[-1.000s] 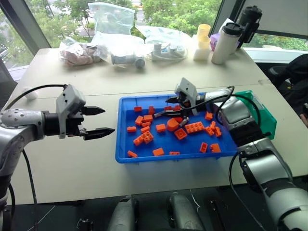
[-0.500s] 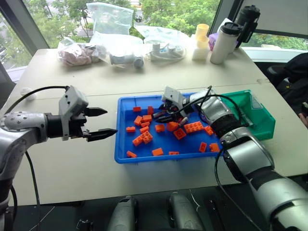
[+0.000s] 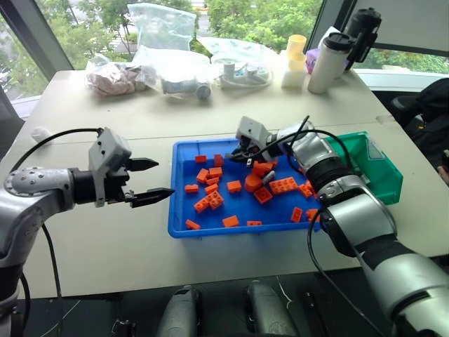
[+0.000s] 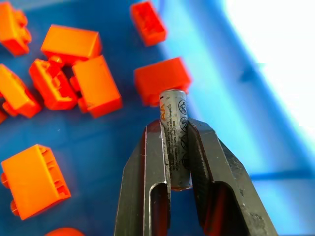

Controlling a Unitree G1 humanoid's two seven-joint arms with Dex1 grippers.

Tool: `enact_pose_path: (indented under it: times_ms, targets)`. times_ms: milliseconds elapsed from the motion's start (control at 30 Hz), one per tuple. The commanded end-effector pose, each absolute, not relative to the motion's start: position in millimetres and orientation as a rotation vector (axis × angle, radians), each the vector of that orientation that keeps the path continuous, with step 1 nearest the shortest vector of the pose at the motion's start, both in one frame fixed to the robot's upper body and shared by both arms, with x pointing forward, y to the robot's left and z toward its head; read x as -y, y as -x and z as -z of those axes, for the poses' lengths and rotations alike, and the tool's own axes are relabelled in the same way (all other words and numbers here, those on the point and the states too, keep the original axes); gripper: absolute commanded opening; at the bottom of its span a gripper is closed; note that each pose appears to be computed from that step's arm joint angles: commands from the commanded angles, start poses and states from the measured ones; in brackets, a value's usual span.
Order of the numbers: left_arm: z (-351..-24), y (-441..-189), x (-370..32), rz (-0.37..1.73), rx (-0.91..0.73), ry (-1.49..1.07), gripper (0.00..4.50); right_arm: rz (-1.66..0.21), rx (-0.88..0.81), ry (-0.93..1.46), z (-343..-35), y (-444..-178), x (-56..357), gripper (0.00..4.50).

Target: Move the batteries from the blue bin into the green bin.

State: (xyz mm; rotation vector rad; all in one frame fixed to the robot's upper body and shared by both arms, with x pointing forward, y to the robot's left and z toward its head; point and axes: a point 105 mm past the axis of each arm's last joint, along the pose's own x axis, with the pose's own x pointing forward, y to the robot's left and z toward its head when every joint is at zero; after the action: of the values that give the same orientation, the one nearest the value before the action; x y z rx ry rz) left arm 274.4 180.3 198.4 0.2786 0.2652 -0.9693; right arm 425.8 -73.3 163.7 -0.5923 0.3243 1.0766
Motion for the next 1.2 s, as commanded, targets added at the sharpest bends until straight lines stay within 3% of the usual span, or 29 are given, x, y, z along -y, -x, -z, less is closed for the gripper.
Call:
enact_pose_path:
  times_ms: [33, 133, 200, 300, 467, 667, 1000, 1067, 1100, 1200]
  targets:
    - [-215, -274, -171, 1.000, -0.169, -0.303, 4.50, -0.963, -0.117, 0.422, -229, -424, 94, 0.03]
    - [-225, -287, -159, 1.005, -0.083, -0.280, 4.50, -0.821, 0.043, 0.209, -270, -407, 130, 0.03]
    - [-227, -290, -144, 1.067, -0.059, -0.257, 4.50, -0.605, 0.075, 0.137, -280, -404, 172, 0.03]
    - [-227, -293, -121, 1.137, -0.028, -0.236, 4.50, -0.360, 0.025, 0.163, -271, -393, 223, 0.03]
    - [-221, -297, -90, 1.244, -0.011, -0.238, 4.50, -0.102, -0.070, 0.146, -248, -366, 285, 0.03]
    - [-219, -297, -79, 1.309, -0.014, -0.257, 4.50, -0.014, -0.178, 0.128, -227, -345, 307, 0.03]
    - [-212, -301, -82, 1.289, -0.030, -0.285, 4.50, 0.043, -0.316, 0.111, -203, -338, 318, 0.03]
    - [-211, -302, -84, 1.279, -0.034, -0.291, 4.50, 0.050, -0.332, 0.112, -200, -337, 319, 1.07]
    - [-211, -303, -86, 1.272, -0.036, -0.292, 4.50, 0.049, -0.335, 0.112, -199, -337, 319, 1.35]
    - [-211, -305, -90, 1.258, -0.038, -0.298, 4.50, 0.050, -0.328, 0.126, -203, -337, 320, 2.95]
